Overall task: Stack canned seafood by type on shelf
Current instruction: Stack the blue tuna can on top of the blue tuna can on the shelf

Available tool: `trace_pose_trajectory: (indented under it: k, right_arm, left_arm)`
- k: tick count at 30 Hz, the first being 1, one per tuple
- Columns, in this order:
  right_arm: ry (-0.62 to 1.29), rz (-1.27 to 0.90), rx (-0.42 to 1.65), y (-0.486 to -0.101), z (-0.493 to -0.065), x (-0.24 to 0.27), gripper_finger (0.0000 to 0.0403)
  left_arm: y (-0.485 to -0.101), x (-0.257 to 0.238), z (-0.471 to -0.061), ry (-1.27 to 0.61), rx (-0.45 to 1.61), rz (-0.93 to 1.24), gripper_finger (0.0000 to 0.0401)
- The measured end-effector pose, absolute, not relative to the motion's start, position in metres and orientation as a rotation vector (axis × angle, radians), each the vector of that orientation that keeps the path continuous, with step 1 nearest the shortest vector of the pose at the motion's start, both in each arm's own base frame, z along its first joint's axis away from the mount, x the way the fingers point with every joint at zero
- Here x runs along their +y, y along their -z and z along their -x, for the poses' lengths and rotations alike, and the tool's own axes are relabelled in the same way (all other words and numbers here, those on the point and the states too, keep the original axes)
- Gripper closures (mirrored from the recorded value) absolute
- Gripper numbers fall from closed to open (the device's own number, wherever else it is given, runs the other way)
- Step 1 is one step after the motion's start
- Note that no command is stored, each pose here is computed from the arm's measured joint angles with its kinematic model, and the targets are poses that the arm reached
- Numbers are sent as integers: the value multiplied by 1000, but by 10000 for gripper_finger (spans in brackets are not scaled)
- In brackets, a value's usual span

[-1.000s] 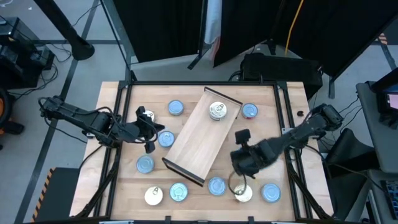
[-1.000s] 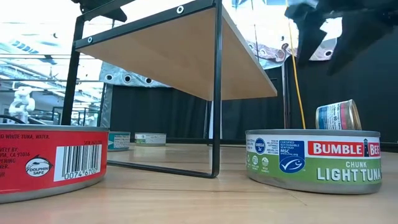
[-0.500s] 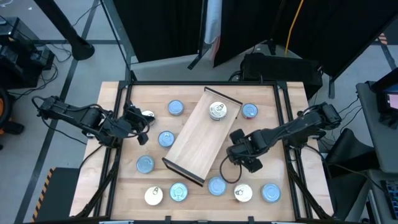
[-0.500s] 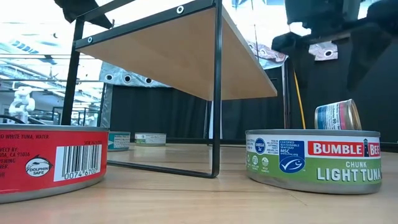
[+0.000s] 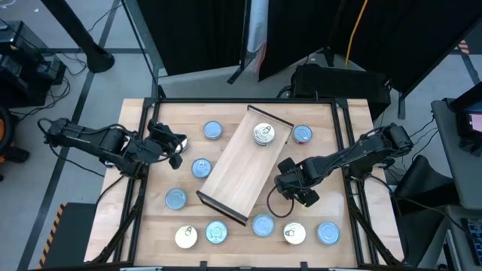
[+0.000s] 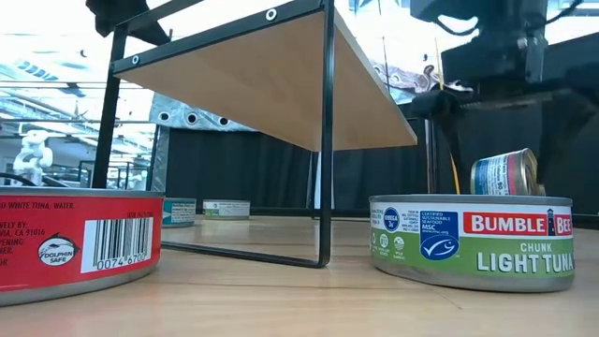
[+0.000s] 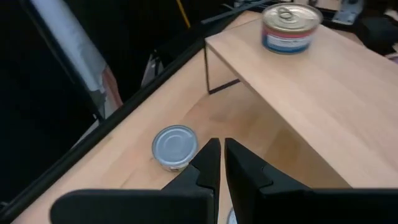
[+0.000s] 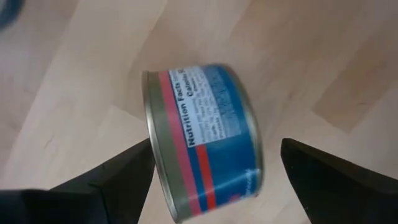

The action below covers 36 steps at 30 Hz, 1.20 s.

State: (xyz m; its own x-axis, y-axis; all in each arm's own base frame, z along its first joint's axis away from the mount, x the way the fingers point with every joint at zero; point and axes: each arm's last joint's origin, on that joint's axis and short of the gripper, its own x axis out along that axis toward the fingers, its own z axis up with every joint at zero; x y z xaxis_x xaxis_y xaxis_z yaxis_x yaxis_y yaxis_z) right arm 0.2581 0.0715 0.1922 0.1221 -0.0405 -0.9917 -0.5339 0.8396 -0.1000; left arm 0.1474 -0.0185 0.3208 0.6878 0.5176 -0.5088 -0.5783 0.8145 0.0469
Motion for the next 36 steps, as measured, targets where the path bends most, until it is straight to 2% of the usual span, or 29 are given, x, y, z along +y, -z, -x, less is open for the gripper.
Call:
trace_pose_trajectory:
  k: [6, 16, 19, 30, 36]
  right_arm:
    - [-359, 472, 1427, -180, -253, 70, 79]
    - [-329, 433, 1415, -180, -255, 71, 204]
    - [-316, 420, 1418, -180, -255, 71, 230]
    - [-228, 309, 1427, -214, -259, 92, 218]
    - [-193, 245, 1419, -248, -256, 116, 230]
  left_arm:
    - [-321, -11, -148, -666, 527, 137, 373]
    - [-319, -1, -150, -732, 544, 147, 373]
    - [-317, 3, -151, -745, 570, 157, 373]
    - [-303, 20, -144, -655, 806, 342, 373]
    - [-297, 29, -134, -714, 915, 372, 373]
